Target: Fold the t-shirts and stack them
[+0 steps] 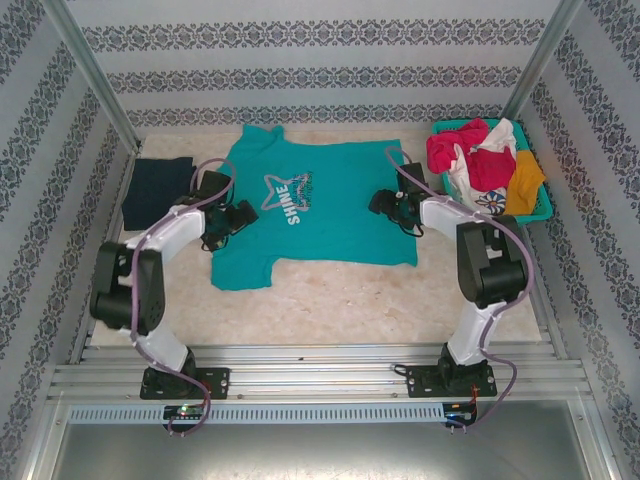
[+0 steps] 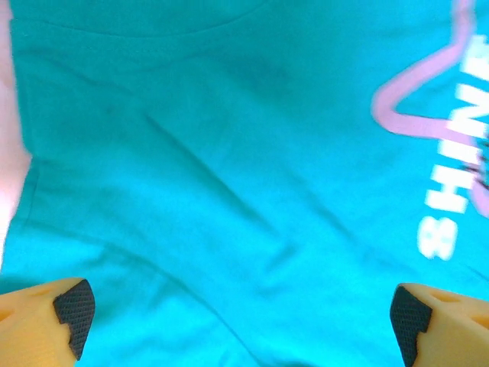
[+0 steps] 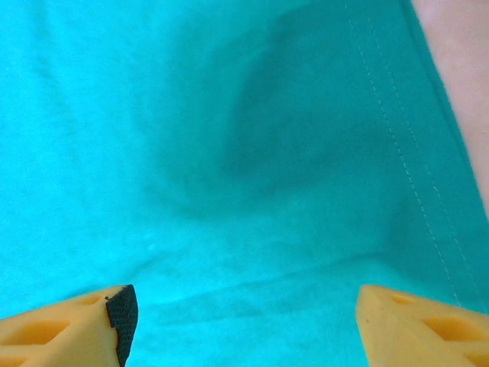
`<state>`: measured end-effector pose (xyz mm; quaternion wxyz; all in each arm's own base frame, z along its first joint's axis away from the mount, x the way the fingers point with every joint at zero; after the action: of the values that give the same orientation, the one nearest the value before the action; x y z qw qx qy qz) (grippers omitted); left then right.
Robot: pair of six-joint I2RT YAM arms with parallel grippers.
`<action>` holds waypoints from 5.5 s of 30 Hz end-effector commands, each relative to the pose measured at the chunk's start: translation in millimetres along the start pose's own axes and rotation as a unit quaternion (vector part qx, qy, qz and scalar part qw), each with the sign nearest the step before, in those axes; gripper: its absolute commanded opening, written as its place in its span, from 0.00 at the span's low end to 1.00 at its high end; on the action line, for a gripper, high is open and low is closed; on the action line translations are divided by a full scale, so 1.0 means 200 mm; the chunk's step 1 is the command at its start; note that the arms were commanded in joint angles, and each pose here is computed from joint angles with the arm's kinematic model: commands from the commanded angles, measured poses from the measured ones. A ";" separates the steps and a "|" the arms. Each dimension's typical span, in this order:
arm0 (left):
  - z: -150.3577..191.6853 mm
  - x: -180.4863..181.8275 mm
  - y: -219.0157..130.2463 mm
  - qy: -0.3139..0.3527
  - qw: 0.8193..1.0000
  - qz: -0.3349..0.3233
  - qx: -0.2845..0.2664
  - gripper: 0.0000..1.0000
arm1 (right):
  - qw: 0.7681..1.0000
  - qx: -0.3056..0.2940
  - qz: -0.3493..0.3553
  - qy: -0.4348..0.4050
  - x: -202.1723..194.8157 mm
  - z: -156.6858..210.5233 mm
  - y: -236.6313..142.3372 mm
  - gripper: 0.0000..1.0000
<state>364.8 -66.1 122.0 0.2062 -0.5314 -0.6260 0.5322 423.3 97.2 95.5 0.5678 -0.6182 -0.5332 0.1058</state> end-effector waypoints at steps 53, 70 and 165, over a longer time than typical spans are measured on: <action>0.49 0.57 -0.13 -0.055 0.989 -0.098 0.101 0.47 | 0.999 0.004 -0.037 0.002 -0.07 0.19 -0.28 0.77; 0.52 0.58 0.00 -0.070 0.987 -0.079 0.117 0.26 | 0.999 0.010 -0.038 -0.003 -0.06 0.22 -0.29 0.78; -0.26 0.22 -0.29 0.020 0.998 -0.061 0.016 0.00 | 0.996 -0.032 0.063 0.055 -0.26 0.03 -0.56 0.00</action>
<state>359.2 -4.5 172.0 0.2424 -0.4979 -0.6314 0.5428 325.1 37.4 154.0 0.5758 -0.6757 -0.4516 0.0891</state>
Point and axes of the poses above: each hand's point on the last joint's axis, 136 mm out from that joint toward the fingers, its own y axis out along the fingers, its own x axis along the line the jaws close on, z = x × y, the point moved 4 cm from there along -y, back along the fingers, and after that the axes turned 11 degrees about y, right-handed, at the moved point
